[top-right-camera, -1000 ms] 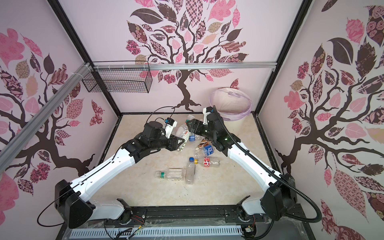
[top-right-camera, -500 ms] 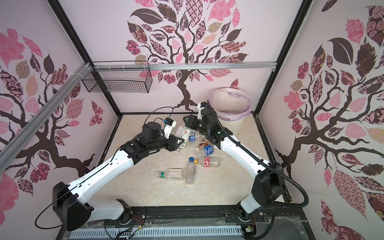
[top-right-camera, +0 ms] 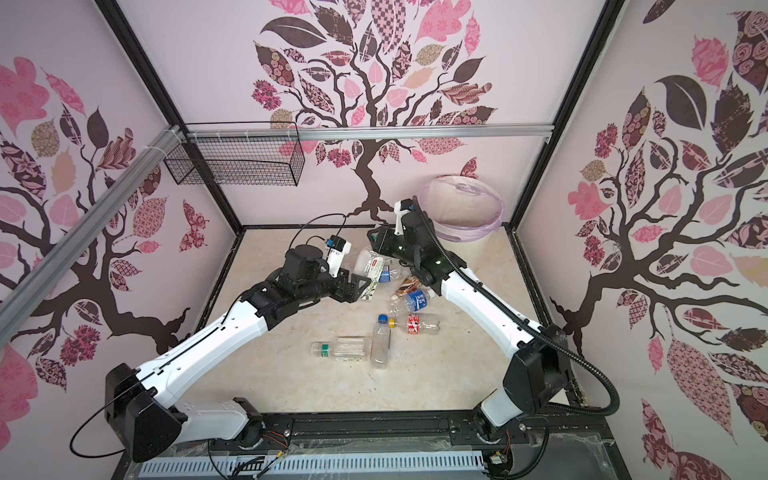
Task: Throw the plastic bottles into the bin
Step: 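Grasp the bottle's cap end with the right gripper from the left gripper, then carry the green-labelled bottle over the bin with the right gripper and release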
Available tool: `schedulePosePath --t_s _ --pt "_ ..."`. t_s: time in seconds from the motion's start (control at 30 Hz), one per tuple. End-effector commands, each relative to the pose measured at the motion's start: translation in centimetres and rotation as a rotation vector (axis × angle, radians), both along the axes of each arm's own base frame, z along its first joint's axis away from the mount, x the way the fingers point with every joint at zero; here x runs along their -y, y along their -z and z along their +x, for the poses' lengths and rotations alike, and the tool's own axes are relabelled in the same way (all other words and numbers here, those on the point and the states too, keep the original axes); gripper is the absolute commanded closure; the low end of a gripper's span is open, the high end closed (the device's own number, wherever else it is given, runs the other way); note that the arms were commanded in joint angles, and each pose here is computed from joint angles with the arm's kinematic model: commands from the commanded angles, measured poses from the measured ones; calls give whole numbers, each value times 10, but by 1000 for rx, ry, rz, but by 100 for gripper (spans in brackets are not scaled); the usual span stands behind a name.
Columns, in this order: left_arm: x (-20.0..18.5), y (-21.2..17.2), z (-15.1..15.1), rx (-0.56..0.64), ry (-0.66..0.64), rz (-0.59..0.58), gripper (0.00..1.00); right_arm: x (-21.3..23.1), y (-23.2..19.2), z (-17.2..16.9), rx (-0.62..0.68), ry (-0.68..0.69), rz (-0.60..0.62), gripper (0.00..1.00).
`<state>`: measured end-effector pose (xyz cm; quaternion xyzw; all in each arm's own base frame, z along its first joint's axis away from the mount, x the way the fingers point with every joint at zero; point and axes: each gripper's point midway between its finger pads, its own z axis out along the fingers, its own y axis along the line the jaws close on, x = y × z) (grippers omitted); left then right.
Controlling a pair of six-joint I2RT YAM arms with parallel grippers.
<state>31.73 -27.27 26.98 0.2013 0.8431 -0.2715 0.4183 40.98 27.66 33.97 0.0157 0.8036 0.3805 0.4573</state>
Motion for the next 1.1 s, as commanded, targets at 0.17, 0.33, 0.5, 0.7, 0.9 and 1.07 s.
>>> schedulePosePath --t_s 0.17,0.33,0.5,0.7,0.9,1.07 --pt "3 -62 6 76 -22 -98 2 67 -94 16 264 191 -173 78" --pt "17 -114 10 108 5 -193 2 98 -166 9 466 304 -285 78" --pt "28 -161 14 164 31 -301 2 122 -242 -13 680 401 -340 78" --pt "41 -193 22 233 64 -354 2 142 -319 -56 974 482 -399 76" --pt "47 -212 28 278 67 -376 2 153 -374 -83 1145 549 -439 76" --pt "45 -208 30 281 53 -362 2 154 -385 -77 1161 583 -461 76"
